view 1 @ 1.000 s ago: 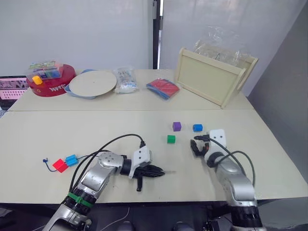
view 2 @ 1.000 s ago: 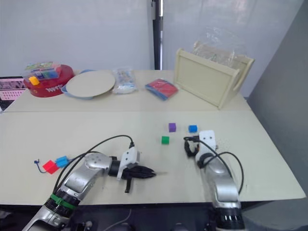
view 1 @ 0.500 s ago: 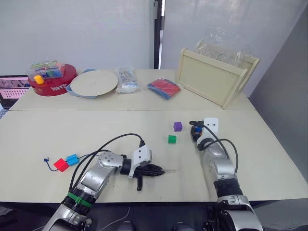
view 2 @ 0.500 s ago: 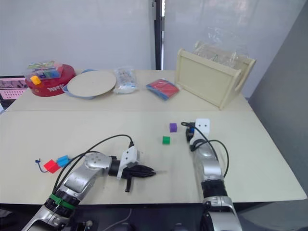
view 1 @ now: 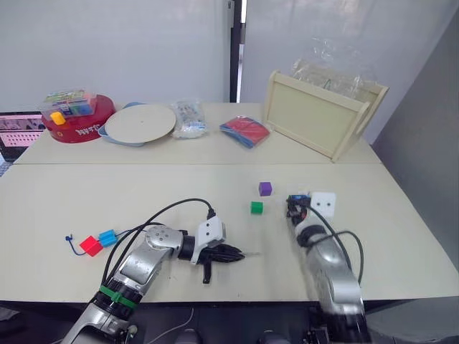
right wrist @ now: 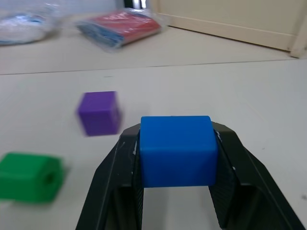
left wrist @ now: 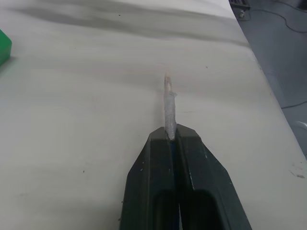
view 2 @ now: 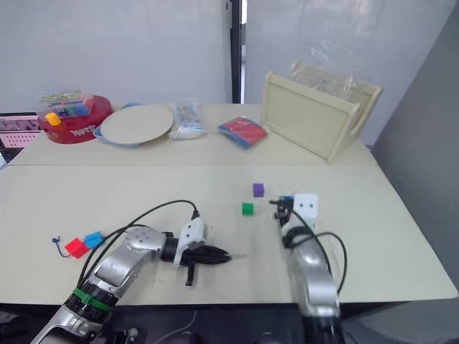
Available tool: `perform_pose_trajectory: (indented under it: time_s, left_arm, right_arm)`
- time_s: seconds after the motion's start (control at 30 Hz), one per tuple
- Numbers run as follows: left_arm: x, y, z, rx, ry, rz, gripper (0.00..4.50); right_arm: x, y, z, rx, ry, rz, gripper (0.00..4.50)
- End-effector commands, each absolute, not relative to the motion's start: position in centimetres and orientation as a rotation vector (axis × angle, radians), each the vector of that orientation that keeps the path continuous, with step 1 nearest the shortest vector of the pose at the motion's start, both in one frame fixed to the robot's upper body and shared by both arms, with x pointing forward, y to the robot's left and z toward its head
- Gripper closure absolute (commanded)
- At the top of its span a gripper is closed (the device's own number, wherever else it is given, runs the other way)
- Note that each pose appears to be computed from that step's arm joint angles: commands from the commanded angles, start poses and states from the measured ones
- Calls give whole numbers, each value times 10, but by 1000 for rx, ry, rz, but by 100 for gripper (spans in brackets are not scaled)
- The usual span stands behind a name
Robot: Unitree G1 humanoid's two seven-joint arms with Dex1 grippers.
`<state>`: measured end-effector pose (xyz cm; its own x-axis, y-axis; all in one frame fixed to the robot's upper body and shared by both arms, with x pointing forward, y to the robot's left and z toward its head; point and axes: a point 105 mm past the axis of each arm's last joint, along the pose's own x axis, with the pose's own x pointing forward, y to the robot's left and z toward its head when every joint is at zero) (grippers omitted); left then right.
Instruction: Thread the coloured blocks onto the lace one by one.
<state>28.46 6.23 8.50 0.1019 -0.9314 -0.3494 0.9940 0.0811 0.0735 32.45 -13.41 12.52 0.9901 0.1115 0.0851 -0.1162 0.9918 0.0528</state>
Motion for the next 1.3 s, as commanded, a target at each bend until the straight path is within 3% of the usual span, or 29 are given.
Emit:
perform_pose_trajectory:
  time_s: [0.03,0.23,0.6,0.67,0.8,0.9,1.1,1.2,1.3]
  left_arm:
    - [286,64,95,332,192,-1459,450]
    - [286,66,95,332,203,-1465,450]
    - [283,67,94,341,215,-1480,450]
    - [283,69,94,343,219,-1478,450]
    - [284,70,94,345,223,-1469,450]
    - [284,71,95,341,219,-1458,450]
    - [281,76,103,332,203,-1423,450]
    - [275,80,107,331,207,-1421,450]
    - [271,86,109,333,219,-1412,450]
  right_arm:
    - [287,-110,138,42,-108,222,328]
    - [249,-96,108,55,32,279,328]
    - [240,-87,72,133,198,256,328]
    - [244,-95,79,109,163,239,224]
    - [251,-112,115,74,54,306,89]
    - [255,-119,130,131,68,448,3]
    - [246,-132,154,34,237,1015,3]
    - [255,-142,148,-157,318,1139,3]
    - [272,-141,145,-326,302,1211,3]
